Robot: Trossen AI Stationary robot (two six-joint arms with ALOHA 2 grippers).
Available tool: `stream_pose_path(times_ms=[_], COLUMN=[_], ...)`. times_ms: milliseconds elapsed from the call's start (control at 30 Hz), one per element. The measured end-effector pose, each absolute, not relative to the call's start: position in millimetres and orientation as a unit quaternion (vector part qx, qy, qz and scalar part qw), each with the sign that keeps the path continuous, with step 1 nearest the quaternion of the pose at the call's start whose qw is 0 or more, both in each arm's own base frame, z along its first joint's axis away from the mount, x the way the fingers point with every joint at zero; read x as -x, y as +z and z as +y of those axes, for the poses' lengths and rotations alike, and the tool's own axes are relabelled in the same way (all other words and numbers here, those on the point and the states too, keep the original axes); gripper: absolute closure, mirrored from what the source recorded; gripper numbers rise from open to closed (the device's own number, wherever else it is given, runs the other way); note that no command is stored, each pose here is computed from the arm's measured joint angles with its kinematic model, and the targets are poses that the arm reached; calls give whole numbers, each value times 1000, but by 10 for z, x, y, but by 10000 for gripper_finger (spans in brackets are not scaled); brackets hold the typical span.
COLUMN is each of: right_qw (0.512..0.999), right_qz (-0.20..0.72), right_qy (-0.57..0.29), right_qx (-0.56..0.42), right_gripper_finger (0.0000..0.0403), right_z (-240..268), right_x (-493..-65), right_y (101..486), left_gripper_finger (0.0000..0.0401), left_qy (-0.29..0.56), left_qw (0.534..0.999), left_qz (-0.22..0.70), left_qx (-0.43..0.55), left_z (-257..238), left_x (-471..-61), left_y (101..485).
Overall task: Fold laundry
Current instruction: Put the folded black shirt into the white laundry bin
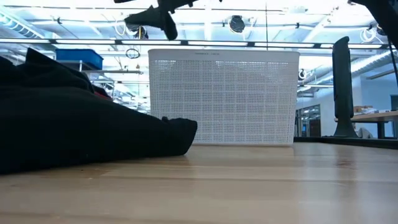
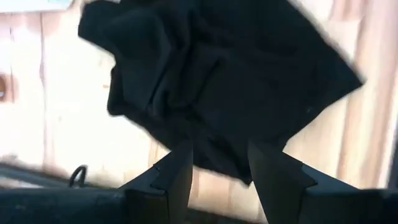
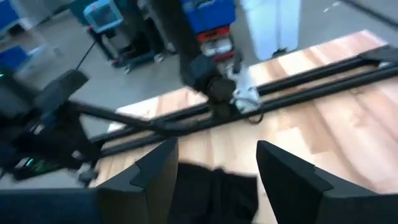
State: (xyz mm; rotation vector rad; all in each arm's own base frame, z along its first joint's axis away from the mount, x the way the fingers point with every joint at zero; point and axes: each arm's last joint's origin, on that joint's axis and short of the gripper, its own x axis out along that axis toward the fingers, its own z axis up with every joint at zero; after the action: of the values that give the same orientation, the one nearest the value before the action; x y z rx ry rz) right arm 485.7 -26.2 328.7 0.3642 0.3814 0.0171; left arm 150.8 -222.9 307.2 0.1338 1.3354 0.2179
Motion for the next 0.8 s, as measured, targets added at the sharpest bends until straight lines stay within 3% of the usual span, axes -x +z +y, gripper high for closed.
stream_pose_path(times_ms=[167, 500, 800], right_qw=[945, 840, 847], right_qz=[268, 518, 514], right_qy=[60, 92, 134], right_qx=[-178, -131, 13], right_gripper_finger=[199, 199, 199], right_z=[-100, 636, 1524], right_x=[-4673, -4106, -3736], right_y=[3330, 3175, 3018], left_gripper_finger=[237, 237, 237], left_qy=[89, 109, 111], left_qw=[806, 830, 858], left_qz=[583, 547, 502], left_qx=[-52, -25, 11], left_z=[-2305, -2334, -2388], left_x=[-1480, -1490, -1553], left_y=[3086, 3094, 3108])
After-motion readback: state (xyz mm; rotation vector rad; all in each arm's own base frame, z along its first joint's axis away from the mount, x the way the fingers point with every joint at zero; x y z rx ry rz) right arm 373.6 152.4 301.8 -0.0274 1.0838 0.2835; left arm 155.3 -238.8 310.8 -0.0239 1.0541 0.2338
